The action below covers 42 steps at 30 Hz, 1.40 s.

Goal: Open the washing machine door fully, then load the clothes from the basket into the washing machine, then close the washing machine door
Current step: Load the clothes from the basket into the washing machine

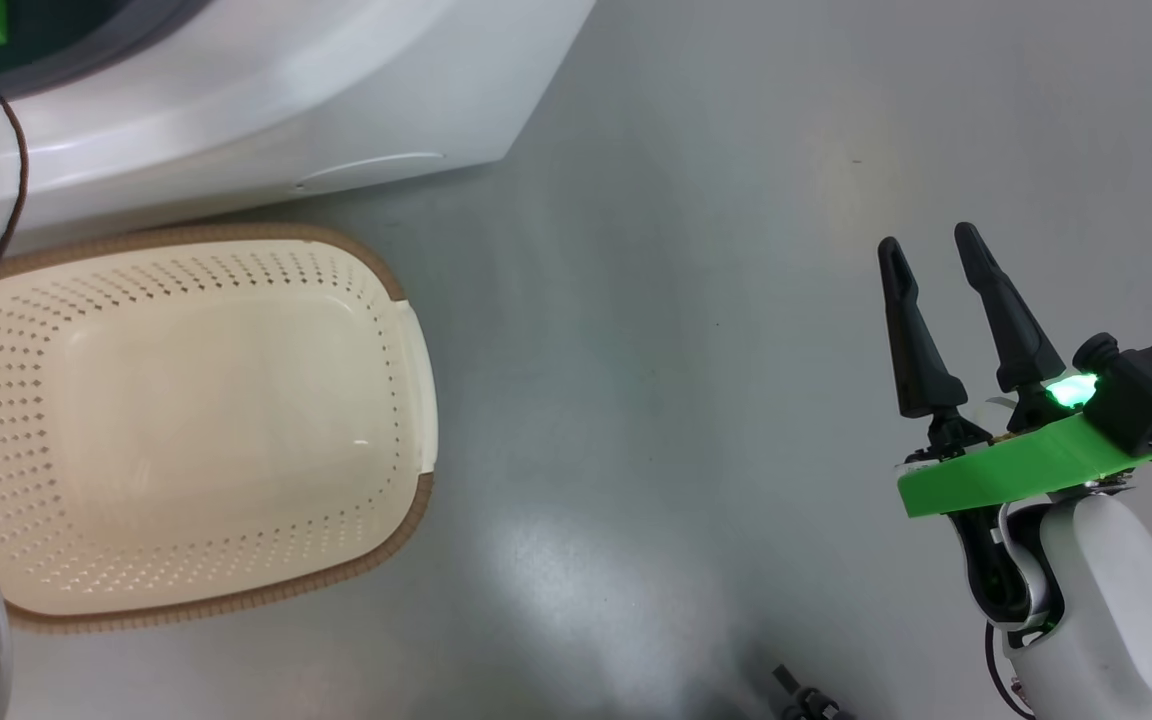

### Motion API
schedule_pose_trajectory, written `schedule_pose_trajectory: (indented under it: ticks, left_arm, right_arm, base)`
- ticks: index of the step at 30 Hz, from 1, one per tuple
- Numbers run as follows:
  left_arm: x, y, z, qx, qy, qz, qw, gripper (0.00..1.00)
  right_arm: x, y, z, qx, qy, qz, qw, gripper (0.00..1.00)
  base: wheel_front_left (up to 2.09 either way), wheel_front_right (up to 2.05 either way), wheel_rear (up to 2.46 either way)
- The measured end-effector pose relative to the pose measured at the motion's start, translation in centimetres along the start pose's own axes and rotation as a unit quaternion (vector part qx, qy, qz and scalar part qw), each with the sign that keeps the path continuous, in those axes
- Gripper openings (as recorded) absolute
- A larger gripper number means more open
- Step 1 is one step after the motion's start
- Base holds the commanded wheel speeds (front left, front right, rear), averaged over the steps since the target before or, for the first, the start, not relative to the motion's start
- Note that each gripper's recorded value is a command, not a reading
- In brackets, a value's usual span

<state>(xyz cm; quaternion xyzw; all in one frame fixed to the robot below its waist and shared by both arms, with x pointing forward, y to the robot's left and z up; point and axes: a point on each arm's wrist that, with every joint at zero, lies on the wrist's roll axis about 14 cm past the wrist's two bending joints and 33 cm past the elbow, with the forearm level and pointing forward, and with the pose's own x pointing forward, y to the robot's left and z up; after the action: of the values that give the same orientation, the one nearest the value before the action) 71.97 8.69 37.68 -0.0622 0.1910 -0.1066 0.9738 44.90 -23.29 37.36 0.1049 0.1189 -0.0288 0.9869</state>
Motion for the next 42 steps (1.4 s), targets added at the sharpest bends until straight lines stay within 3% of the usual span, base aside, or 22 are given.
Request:
schedule_pose_trajectory:
  ticks: [10,20,25,42]
  left_arm:
    - [-1.2,0.0,2.7,0.003,-0.072,-0.003,0.997,1.00]
    - [-4.1,0.0,1.3,-0.017,-0.078,-0.002,0.997,1.00]
    - [-5.9,-1.0,2.7,-0.019,-0.105,-0.015,0.994,1.00]
    - [-16.5,-1.2,2.3,-0.048,-0.146,-0.024,0.988,1.00]
  right_arm:
    - [-0.1,0.5,1.0,0.000,-0.013,0.007,1.000,1.00]
    - [-0.4,1.5,2.9,0.000,-0.035,0.024,0.999,1.00]
    - [-0.9,2.0,4.1,0.000,-0.049,0.033,0.998,1.00]
    - [-4.0,4.0,8.3,0.003,-0.097,0.064,0.993,1.00]
  base:
    - [0.00,0.00,0.00]
    - [0.00,0.00,0.00]
    - [0.00,0.00,0.00]
    - [0.00,0.00,0.00]
